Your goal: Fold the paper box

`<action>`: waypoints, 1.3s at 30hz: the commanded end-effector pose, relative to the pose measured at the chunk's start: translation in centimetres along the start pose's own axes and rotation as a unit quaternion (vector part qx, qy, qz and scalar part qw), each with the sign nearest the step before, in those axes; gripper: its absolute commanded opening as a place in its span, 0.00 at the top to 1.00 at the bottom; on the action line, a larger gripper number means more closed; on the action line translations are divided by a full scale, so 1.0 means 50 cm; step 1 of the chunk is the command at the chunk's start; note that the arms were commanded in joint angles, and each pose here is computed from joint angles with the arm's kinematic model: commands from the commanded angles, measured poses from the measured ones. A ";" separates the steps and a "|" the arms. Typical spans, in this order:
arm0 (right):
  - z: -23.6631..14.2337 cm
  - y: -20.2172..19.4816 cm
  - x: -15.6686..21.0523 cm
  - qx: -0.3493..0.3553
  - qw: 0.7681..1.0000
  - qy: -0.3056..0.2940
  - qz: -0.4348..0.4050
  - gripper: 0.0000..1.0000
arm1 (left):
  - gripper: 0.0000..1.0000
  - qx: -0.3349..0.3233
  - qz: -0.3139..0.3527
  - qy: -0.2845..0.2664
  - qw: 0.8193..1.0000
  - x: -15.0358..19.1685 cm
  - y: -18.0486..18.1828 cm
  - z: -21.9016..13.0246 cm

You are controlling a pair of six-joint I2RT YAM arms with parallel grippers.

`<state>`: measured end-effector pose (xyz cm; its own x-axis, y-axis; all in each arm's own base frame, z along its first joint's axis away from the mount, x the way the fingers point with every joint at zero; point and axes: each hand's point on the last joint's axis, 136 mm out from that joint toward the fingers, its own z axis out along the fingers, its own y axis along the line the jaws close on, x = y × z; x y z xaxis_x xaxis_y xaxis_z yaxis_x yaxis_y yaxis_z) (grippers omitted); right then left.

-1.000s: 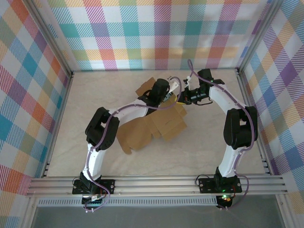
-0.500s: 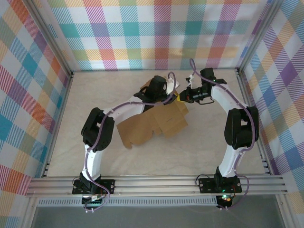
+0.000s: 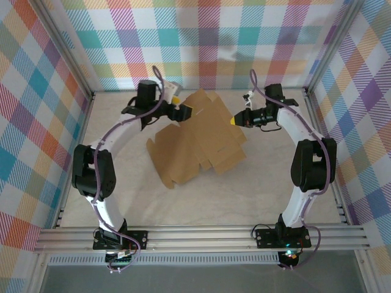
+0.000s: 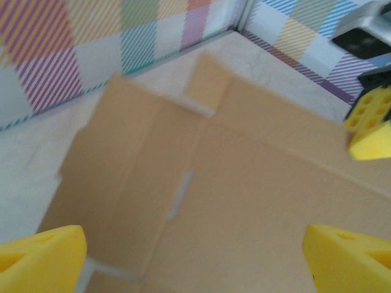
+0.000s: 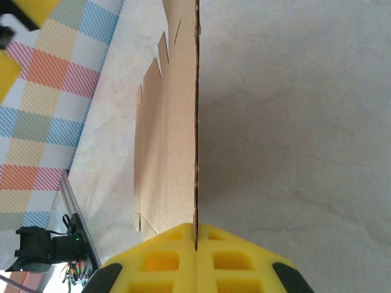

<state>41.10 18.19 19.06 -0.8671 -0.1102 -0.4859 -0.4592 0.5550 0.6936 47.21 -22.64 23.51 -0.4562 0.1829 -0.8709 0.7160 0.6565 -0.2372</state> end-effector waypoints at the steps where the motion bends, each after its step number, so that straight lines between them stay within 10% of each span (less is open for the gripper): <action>1: -0.032 0.067 -0.019 -0.049 0.997 -0.013 -0.059 1.00 | 0.16 0.062 -0.050 0.038 0.996 0.063 0.002 -0.029; 23: -0.056 0.117 0.011 -0.096 0.992 0.006 -0.079 1.00 | 0.51 0.157 -0.069 0.139 0.975 0.184 0.030 -0.032; 39: -0.058 0.122 0.009 -0.100 0.992 0.005 -0.076 1.00 | 0.37 0.149 -0.087 0.122 0.978 0.180 0.076 -0.037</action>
<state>37.74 18.94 21.74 -0.8316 -0.1976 -0.5190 -0.5513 0.4058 0.7289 44.56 -16.47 14.92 -0.6761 0.3012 -0.6725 0.7107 0.5076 -0.4872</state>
